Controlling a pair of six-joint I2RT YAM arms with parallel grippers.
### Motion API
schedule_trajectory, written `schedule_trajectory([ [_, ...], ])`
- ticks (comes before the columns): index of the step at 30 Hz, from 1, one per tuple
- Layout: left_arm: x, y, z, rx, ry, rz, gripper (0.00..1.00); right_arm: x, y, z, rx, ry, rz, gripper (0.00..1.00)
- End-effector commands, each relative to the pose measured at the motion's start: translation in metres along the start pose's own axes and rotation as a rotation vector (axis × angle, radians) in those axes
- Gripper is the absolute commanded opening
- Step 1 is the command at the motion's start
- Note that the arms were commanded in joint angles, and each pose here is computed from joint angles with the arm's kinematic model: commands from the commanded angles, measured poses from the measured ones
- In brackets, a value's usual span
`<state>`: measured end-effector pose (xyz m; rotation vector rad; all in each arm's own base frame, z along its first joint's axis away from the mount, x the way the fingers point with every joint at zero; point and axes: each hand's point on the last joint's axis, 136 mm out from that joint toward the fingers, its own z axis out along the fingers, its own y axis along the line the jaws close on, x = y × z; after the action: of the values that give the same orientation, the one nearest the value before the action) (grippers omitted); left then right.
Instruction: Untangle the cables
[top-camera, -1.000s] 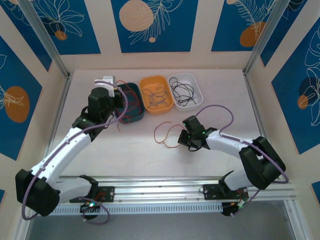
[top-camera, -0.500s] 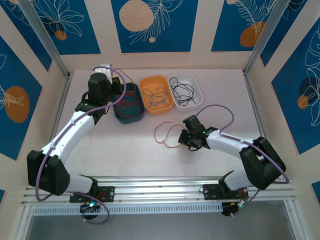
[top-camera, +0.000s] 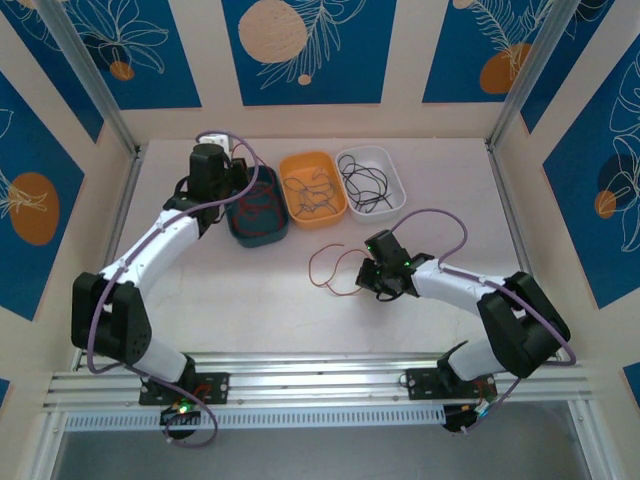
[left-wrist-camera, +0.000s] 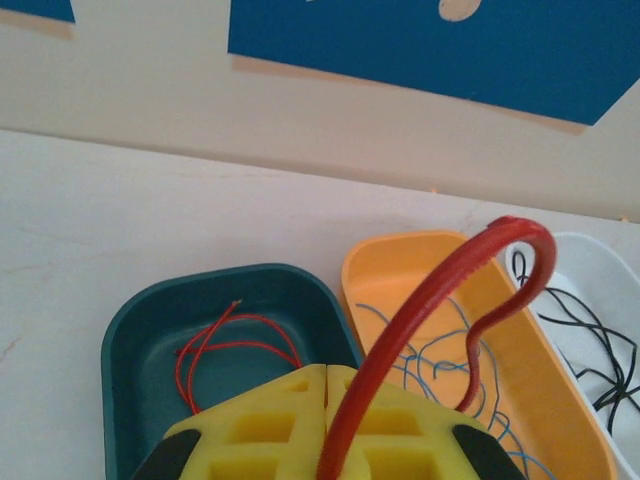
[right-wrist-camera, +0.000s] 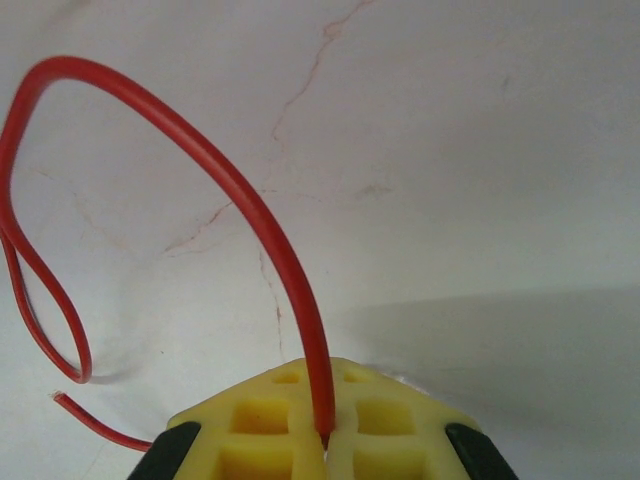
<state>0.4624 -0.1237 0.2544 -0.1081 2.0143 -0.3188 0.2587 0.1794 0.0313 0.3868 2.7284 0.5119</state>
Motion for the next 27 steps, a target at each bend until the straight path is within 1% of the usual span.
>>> schedule_trajectory([
  [1, 0.01, 0.019, 0.006, -0.07, 0.04, -0.032, 0.0, -0.004, 0.005, 0.0, -0.005, 0.001, 0.017, 0.0],
  [5, 0.031, 0.028, 0.015, -0.097, 0.107, -0.062, 0.0, -0.004, 0.004, 0.002, -0.001, 0.006, 0.018, 0.0],
  [12, 0.066, 0.032, 0.034, -0.107, 0.224, -0.116, 0.0, -0.002, 0.005, 0.003, -0.005, 0.014, 0.022, 0.0],
  [17, 0.09, 0.049, 0.047, -0.186, 0.298, -0.196, 0.0, -0.002, 0.004, 0.003, -0.001, 0.015, 0.023, 0.0],
  [22, 0.106, 0.065, 0.053, -0.275, 0.342, -0.274, 0.0, -0.001, 0.002, 0.004, 0.003, 0.014, 0.027, 0.0],
  [27, 0.115, 0.065, 0.062, -0.289, 0.384, -0.304, 0.0, 0.0, 0.001, 0.005, 0.008, 0.017, 0.031, 0.0],
])
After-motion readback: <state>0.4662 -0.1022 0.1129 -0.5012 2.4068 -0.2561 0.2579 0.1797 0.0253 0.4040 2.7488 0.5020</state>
